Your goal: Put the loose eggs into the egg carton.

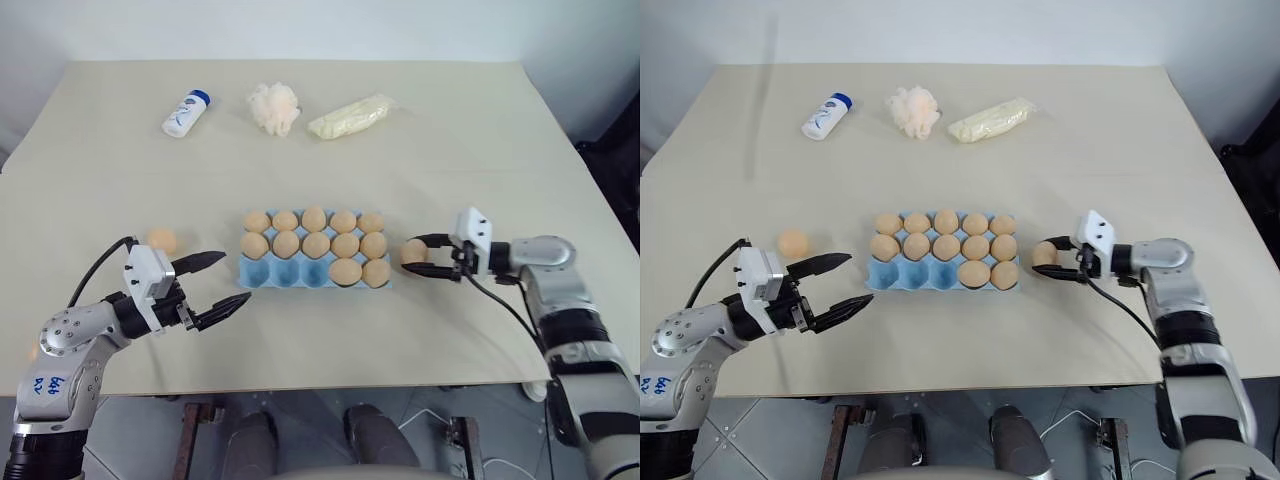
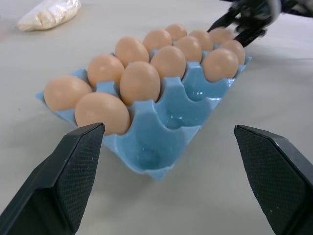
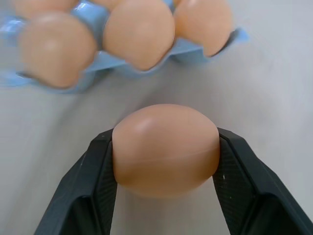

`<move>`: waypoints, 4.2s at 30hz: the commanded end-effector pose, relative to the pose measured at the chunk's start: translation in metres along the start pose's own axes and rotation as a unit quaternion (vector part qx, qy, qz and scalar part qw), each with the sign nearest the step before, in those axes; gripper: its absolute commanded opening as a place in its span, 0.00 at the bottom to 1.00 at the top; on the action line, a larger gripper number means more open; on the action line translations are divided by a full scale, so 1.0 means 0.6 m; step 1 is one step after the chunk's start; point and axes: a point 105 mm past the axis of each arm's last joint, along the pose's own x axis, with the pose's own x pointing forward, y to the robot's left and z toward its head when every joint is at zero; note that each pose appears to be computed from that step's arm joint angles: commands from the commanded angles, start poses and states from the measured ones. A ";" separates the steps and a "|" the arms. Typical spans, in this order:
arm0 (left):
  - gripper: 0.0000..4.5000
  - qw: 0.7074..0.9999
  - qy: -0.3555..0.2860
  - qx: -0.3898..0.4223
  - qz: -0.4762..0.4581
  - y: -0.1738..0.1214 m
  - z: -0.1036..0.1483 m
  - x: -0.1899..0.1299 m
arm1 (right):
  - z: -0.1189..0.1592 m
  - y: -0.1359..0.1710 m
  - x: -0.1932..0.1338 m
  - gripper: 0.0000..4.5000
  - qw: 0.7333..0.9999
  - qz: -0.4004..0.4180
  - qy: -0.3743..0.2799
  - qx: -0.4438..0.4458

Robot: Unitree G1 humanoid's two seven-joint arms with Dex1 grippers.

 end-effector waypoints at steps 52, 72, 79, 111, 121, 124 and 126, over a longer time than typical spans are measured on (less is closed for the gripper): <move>1.00 0.928 0.001 -0.019 0.372 0.003 0.027 -0.328 | 0.089 0.166 0.056 0.99 0.976 0.092 -0.191 -0.056; 1.00 0.884 0.053 -0.087 0.456 0.002 -0.103 -0.376 | 0.108 0.191 0.069 0.99 0.968 0.120 -0.204 -0.082; 1.00 0.887 0.038 -0.068 0.456 0.042 -0.115 -0.339 | 0.113 0.196 0.070 0.99 0.970 0.118 -0.198 -0.078; 0.41 0.988 -0.050 0.015 -0.145 -0.016 0.034 0.145 | 0.062 0.194 0.003 1.00 0.991 -0.027 -0.119 -0.054; 0.55 0.986 -0.053 0.031 -0.154 0.001 0.033 0.166 | 0.074 0.207 0.004 1.00 0.988 -0.074 -0.129 -0.049; 0.75 0.987 -0.055 0.034 -0.146 0.008 0.033 0.164 | 0.073 0.207 0.002 1.00 0.988 -0.078 -0.127 -0.049; 0.89 0.988 -0.052 0.040 -0.143 0.009 0.030 0.163 | 0.072 0.207 0.001 1.00 0.988 -0.079 -0.126 -0.048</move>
